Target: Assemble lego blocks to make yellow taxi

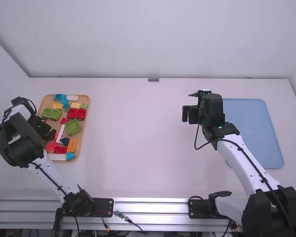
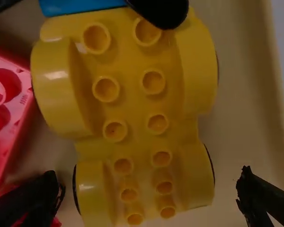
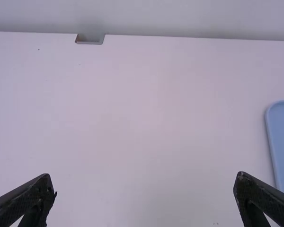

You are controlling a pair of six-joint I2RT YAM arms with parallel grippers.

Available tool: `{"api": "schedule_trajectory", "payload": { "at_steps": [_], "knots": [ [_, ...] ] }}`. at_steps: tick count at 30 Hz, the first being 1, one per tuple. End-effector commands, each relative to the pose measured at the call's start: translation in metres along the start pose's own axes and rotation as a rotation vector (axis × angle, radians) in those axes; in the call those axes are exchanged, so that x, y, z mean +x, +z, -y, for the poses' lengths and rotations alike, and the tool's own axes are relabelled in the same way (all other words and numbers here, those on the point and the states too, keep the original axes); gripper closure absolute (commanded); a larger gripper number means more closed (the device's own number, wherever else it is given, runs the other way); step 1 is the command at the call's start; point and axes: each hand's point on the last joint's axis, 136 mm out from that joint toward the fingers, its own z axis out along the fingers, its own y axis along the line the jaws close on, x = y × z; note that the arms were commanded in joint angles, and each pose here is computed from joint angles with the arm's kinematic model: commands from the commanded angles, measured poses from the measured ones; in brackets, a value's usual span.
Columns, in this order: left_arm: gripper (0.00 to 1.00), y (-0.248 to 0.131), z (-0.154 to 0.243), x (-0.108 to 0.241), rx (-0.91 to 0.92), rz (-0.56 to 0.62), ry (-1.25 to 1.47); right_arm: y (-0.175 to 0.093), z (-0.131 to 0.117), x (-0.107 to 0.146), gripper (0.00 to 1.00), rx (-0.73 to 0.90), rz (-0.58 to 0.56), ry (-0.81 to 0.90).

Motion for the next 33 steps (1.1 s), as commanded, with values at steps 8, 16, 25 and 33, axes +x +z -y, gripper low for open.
{"api": "schedule_trajectory", "payload": {
  "at_steps": [8,16,25,33],
  "knots": [
    [0.01,0.030,-0.009,0.008,0.035,-0.083,-0.008,-0.002,-0.001,-0.013,0.00,0.000,0.022,0.002],
    [0.01,0.044,-0.005,0.005,0.110,-0.096,-0.016,-0.002,-0.001,-0.015,0.00,0.000,0.031,0.002],
    [0.01,0.003,-0.015,-0.018,-0.036,0.073,0.002,-0.002,-0.001,-0.014,0.00,0.000,0.028,0.002],
    [0.01,-0.001,-0.015,-0.024,-0.043,0.097,-0.103,-0.002,-0.001,-0.013,0.00,-0.001,0.024,0.001]
  ]
}}
